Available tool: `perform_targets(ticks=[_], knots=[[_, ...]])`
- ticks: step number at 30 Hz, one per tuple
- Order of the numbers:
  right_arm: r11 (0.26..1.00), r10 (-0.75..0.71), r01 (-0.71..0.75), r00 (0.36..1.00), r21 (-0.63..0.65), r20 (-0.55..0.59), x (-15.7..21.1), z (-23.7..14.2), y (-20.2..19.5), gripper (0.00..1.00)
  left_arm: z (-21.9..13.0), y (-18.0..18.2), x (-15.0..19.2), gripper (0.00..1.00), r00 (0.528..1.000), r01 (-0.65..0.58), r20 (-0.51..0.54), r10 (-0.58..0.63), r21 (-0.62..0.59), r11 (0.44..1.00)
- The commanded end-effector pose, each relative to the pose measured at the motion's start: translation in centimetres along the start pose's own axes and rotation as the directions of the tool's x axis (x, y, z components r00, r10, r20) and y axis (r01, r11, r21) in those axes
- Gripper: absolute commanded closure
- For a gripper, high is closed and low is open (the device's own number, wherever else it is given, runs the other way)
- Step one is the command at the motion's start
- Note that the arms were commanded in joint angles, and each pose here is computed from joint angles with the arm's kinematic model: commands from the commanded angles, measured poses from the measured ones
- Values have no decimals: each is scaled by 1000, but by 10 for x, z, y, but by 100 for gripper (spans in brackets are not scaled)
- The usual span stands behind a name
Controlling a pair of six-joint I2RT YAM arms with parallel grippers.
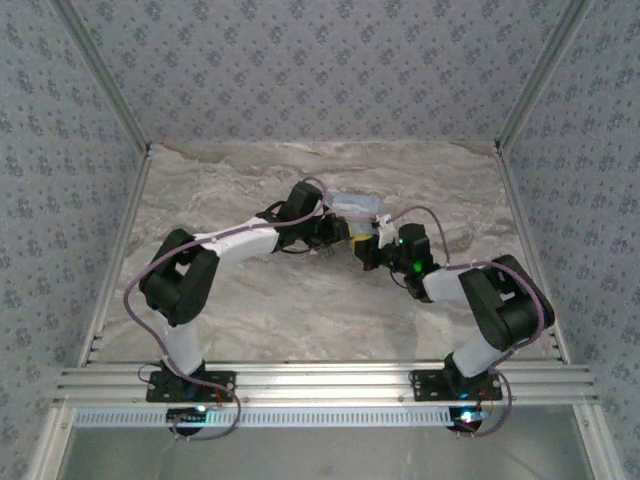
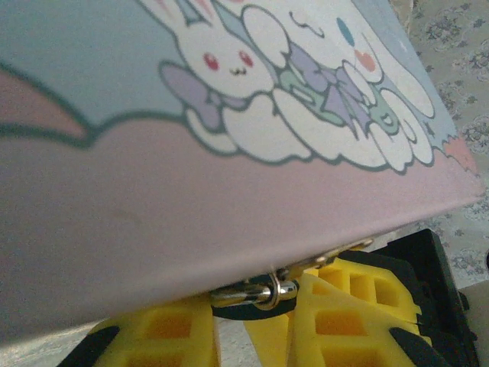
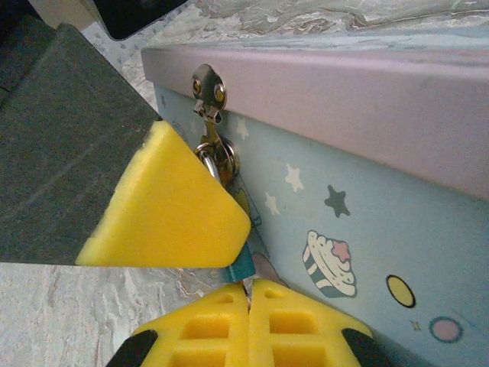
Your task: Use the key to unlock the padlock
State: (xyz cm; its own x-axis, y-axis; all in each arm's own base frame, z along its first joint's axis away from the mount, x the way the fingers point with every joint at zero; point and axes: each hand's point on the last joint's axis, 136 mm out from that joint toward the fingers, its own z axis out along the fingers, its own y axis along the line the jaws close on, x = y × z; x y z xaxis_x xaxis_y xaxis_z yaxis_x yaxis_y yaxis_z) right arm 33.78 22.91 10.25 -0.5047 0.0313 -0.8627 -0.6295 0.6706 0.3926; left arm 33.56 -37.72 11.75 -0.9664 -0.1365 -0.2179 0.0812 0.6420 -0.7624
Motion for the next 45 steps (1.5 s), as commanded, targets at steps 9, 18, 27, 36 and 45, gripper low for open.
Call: perform_targets(ticks=[9, 18, 27, 36, 45], knots=[[997, 68, -69, 996, 26, 51, 13, 8, -3, 100, 17, 5, 32, 73, 994, -16, -106, 19, 30, 999], [991, 130, -130, 991, 35, 12, 33, 16, -5, 100, -9, 15, 19, 49, 999, -21, -27, 21, 7, 1000], [979, 203, -203, 979, 14, -13, 40, 22, 7, 100, -33, 40, 11, 39, 990, 99, 95, -106, 73, 992], [928, 373, -374, 927, -4, -35, 42, 24, 15, 100, -23, 55, 8, 45, 947, 242, 161, -279, 216, 946], [875, 481, -484, 874, -34, -67, 39, 28, 21, 100, -10, 51, 12, 47, 946, 251, 147, -289, 231, 940]])
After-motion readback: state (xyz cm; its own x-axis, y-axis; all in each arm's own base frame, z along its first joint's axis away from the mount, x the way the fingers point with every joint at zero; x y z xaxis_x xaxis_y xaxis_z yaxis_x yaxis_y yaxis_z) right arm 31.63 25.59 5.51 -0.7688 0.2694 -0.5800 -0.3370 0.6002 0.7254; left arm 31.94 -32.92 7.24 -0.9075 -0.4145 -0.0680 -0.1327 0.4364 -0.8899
